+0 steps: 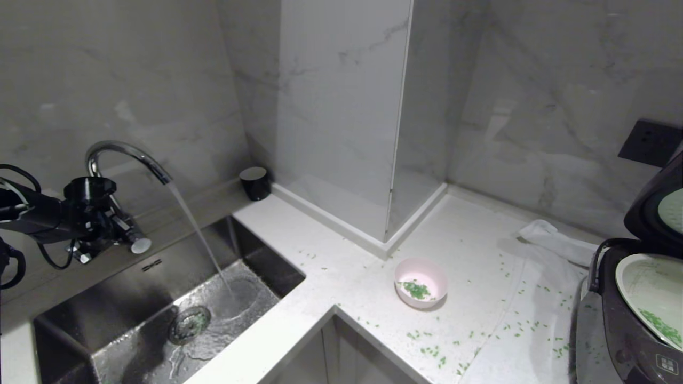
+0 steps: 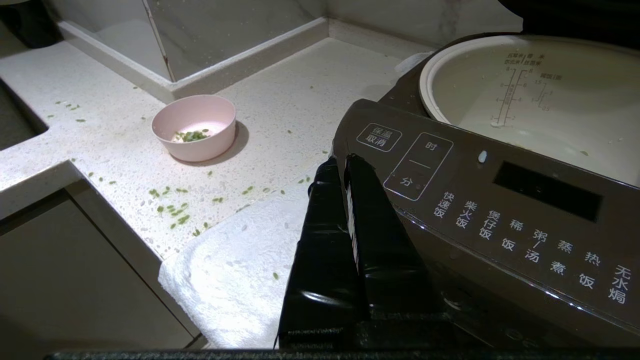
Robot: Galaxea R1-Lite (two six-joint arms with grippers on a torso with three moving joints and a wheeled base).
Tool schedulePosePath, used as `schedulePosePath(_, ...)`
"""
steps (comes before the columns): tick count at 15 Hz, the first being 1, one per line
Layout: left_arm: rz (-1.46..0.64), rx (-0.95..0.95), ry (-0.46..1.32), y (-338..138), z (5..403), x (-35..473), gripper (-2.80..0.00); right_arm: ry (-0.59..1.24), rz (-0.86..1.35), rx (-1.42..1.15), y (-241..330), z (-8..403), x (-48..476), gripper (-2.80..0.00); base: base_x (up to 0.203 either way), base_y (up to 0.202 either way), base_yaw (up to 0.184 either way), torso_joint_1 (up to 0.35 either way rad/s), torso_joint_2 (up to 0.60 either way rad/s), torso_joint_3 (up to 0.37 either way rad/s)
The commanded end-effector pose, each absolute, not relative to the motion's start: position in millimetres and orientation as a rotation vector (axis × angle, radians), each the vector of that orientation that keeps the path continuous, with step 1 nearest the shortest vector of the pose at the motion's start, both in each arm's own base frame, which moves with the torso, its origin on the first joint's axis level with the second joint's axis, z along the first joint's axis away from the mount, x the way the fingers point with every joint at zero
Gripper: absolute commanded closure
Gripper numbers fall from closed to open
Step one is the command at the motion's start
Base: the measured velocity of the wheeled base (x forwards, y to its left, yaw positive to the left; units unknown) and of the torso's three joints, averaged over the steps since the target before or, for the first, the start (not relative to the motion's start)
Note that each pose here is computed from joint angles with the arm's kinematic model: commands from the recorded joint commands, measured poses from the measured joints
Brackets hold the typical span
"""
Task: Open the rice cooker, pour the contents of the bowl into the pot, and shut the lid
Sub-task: Turn on the tap
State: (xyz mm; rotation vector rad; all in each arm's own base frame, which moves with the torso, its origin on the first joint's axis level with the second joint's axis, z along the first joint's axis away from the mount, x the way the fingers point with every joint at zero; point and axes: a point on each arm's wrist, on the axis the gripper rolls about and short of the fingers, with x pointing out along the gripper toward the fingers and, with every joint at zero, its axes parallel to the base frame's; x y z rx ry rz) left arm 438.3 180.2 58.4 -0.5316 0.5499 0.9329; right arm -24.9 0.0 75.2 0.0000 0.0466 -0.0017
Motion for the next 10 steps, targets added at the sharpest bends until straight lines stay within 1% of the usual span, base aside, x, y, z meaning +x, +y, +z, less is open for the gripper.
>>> schedulePosePath(1, 0.946, -0.531, 0.545, 181.0, 57.0, 438.9, 0.00, 0.048, -0.002, 0.000, 0.0, 75.1, -24.9, 0.00, 0.000, 0.000, 0.000, 0.000, 0.00, 0.000)
schedulePosePath(10, 0.962, -0.519, 0.543, 182.0, 54.3, 440.4, 0.00, 0.046, -0.002, 0.000, 0.0, 75.2, -25.0, 0.00, 0.000, 0.000, 0.000, 0.000, 0.00, 0.000)
